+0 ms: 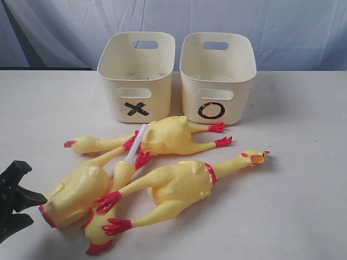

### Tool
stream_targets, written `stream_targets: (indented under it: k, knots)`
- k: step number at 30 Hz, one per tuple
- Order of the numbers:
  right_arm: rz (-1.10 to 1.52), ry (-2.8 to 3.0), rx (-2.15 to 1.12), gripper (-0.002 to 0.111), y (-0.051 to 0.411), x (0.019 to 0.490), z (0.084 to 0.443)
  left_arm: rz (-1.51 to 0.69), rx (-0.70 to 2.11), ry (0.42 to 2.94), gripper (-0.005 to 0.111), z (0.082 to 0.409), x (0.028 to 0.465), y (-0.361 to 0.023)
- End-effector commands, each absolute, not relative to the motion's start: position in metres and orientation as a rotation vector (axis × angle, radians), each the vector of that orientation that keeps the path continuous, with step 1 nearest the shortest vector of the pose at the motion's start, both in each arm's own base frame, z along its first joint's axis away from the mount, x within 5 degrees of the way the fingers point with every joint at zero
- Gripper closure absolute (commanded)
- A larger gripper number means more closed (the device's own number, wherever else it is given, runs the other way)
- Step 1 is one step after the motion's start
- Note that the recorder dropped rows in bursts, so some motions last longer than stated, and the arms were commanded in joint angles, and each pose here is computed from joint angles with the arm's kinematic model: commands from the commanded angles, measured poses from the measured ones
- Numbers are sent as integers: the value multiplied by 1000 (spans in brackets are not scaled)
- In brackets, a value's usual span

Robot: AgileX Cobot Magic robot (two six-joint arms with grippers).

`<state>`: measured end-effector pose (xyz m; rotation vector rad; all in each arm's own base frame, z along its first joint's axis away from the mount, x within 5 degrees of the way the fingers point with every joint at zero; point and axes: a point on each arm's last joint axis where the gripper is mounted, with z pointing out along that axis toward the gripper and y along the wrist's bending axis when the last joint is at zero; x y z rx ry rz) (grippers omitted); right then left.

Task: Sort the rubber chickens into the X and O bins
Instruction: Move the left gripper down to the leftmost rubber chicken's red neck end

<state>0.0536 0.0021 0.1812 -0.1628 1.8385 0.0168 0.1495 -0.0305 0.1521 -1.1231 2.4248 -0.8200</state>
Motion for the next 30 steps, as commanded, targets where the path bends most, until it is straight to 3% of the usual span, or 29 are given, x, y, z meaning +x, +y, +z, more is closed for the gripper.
stream_targets:
  k: [1,30]
  knots:
    - [18,1821,-173,109,3,54,182,-817,-1133,2416,64,151,150,-30]
    - [18,1821,-173,109,3,54,182,-868,-1179,2397,64,144,158,-32]
